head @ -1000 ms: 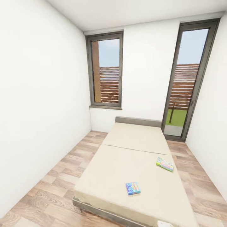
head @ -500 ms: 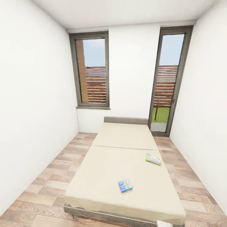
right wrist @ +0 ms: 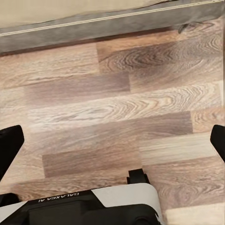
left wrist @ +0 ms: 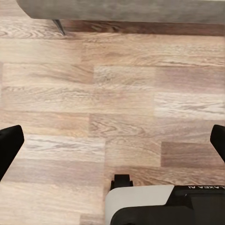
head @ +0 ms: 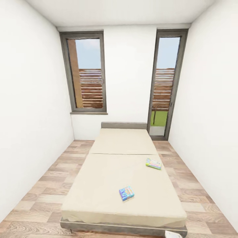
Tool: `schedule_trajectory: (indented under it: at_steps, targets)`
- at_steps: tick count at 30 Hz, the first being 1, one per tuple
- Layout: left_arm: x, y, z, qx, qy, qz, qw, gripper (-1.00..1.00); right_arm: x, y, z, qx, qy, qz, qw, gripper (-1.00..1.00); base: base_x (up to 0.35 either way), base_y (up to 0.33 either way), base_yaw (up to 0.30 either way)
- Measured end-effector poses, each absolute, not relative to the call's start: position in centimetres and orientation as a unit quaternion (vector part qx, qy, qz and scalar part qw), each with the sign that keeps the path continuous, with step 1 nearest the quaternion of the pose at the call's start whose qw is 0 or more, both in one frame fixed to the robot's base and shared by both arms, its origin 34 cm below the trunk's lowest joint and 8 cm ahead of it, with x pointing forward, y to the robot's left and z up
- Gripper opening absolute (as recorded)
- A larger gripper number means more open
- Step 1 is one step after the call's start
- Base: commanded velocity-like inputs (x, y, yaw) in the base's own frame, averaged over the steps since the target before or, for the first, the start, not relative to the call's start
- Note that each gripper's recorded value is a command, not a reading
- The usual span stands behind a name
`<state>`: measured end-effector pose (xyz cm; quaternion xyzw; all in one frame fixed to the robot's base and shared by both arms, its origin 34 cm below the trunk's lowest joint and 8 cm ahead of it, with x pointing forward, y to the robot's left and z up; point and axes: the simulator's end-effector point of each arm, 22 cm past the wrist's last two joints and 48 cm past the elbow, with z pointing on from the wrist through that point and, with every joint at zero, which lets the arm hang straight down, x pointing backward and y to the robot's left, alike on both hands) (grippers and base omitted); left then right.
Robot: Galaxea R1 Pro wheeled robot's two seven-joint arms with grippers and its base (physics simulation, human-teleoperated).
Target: Put all the toys in the child's room - the three board games (two on the bed and one on the table), the two jigsaw puzzles on the table, and the tennis ball on the table - inside the toy box on the table in the child's room.
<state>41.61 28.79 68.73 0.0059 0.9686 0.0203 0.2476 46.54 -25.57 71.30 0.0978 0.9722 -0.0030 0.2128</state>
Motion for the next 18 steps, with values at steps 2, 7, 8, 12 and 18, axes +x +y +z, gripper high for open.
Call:
schedule_trajectory:
  at_steps: [2, 7, 8, 12, 18]
  targets:
    - [41.61, 28.79, 68.72, 0.006, 0.969, 0.02, 0.248, 1.0, 46.62, -25.75, 71.31, 0.095, 0.971, -0.007, 0.221, 1.0, 0.0, 0.01, -0.009]
    - [41.61, 28.79, 68.72, 0.006, 0.969, 0.02, 0.248, 1.0, 46.18, -25.67, 71.0, 0.091, 0.971, -0.01, 0.221, 1.0, 0.0, 0.004, -0.004]
    - [41.61, 28.8, 68.72, 0.006, 0.969, 0.02, 0.248, 1.0, 46.09, -25.66, 70.94, 0.091, 0.971, -0.01, 0.22, 1.0, 0.0, 0.002, -0.001]
    - [41.6, 28.8, 68.72, 0.006, 0.969, 0.02, 0.248, 1.0, 46.01, -25.69, 70.88, 0.094, 0.971, -0.009, 0.221, 1.0, 0.0, 0.0, 0.0]
    - [41.6, 28.8, 68.72, 0.006, 0.969, 0.02, 0.248, 1.0, 45.99, -25.1, 70.87, 0.096, 0.971, -0.005, 0.22, 1.0, 0.0, 0.0, 0.0]
